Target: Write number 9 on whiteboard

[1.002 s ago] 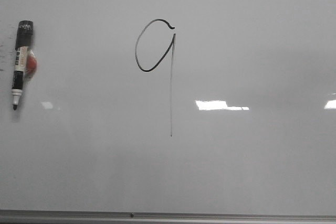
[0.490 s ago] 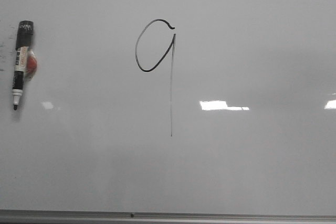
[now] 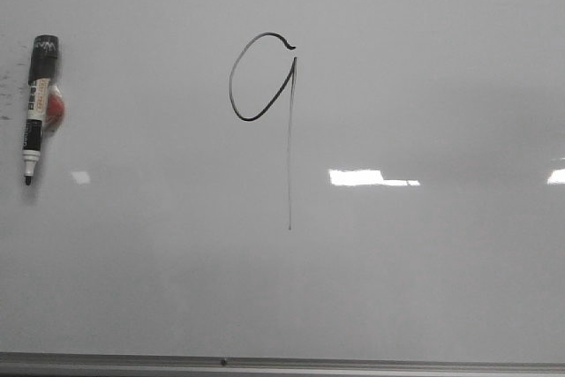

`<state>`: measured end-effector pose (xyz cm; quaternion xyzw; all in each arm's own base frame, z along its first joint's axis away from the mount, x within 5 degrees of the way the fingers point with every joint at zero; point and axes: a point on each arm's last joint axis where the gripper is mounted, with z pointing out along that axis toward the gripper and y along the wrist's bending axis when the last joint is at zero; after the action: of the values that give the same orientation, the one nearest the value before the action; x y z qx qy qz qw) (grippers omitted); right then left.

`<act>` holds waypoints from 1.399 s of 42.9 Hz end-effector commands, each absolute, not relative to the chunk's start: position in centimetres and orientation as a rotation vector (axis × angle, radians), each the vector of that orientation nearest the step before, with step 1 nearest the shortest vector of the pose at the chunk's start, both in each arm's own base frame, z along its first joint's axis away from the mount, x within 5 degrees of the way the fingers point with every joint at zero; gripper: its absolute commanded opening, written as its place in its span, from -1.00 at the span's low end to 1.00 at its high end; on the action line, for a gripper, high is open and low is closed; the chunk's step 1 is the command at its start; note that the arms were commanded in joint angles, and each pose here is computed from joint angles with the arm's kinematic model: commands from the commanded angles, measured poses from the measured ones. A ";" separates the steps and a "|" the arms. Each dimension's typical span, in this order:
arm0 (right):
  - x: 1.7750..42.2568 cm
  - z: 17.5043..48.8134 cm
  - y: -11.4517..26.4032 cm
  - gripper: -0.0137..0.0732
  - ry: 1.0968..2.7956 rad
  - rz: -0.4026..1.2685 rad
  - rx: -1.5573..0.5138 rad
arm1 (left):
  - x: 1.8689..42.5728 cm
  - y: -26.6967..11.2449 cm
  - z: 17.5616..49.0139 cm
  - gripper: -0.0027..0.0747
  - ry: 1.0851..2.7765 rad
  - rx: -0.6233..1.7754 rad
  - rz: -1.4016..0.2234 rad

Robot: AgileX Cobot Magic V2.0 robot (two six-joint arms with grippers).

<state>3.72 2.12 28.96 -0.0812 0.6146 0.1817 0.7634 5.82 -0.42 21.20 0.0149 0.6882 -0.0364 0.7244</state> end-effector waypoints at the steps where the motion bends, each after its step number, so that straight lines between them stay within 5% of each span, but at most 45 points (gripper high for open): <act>1: 3.7 29.9 1.8 -0.91 1.309 0.381 -0.139 | 5.4 -0.2 21.6 -0.98 1.442 -0.007 -0.055; 60: 3.7 29.9 1.8 -0.91 1.308 0.381 -0.138 | 5.5 0.0 20.8 -0.98 1.504 -0.016 -0.027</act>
<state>3.72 2.12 28.96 -0.0812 0.6146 0.1817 0.7634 5.63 -0.08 20.16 -0.0027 0.7148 -0.0100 0.6992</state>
